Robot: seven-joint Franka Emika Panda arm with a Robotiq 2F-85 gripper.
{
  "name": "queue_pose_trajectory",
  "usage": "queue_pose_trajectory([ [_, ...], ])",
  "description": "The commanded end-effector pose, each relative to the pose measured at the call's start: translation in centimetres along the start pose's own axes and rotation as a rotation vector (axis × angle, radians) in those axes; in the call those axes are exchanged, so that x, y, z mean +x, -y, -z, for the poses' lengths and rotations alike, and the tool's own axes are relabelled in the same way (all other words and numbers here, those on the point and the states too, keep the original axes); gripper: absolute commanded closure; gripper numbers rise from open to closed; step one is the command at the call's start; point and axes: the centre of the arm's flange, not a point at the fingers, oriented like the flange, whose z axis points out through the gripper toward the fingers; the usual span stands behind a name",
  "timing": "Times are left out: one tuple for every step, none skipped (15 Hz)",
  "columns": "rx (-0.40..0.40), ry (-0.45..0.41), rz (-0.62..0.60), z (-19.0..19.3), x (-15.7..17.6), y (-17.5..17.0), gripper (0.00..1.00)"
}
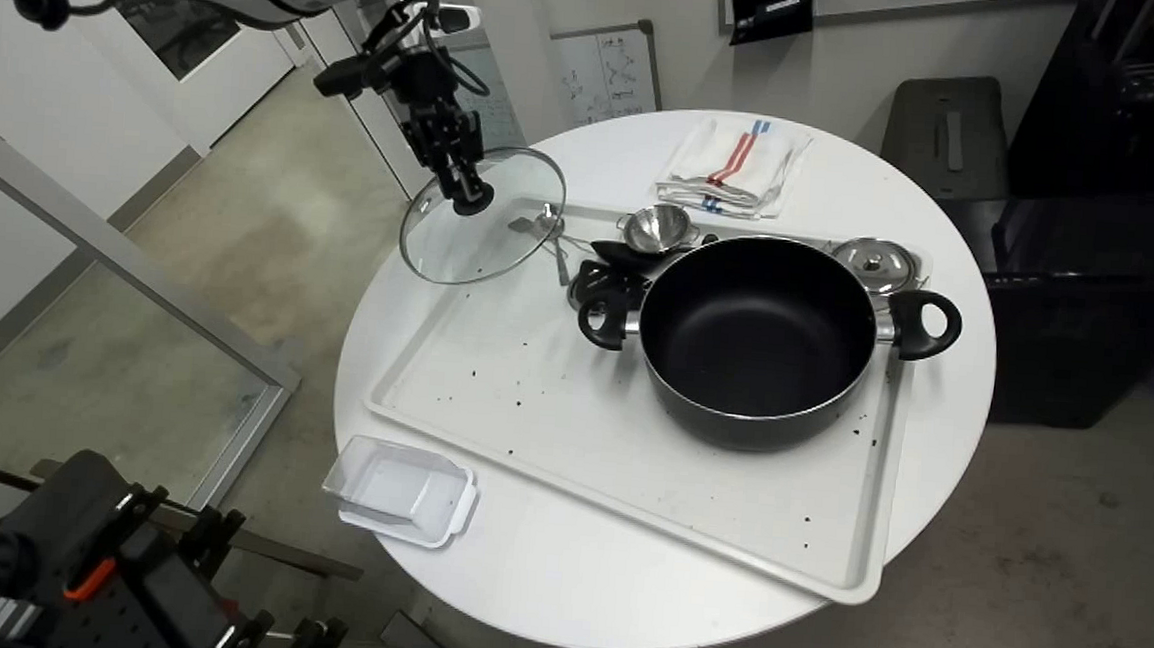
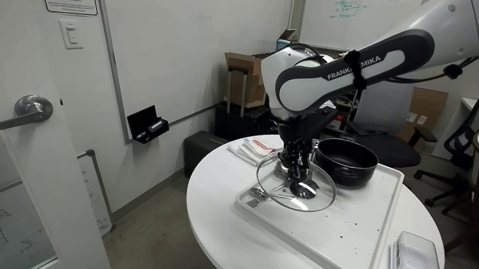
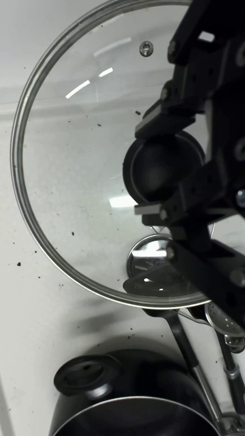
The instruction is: Put the lid on the pot
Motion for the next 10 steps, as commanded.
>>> queue_pose_trajectory([
  [0.016,-0.002,-0.014,2.4,-3.9,-2.1,0.76],
  [0.017,-0.005,-0.022,2.7,-4.2,-2.6,0.76],
  [0.025,-0.011,-0.031,3.1,-4.5,-3.3,0.76],
  [0.029,-0.013,-0.039,3.4,-4.7,-3.8,0.76],
  [0.040,-0.014,-0.054,3.7,-4.8,-4.7,0.76],
  [0.052,-0.015,-0.071,4.1,-5.0,-5.7,0.76],
  [0.063,-0.016,-0.088,4.3,-5.1,-6.6,0.76],
  [0.075,-0.016,-0.107,4.6,-5.2,-7.7,0.76],
  [0.087,-0.017,-0.130,4.7,-5.4,-9.0,0.76],
  [0.099,-0.013,-0.149,4.8,-5.5,-10.2,0.76],
])
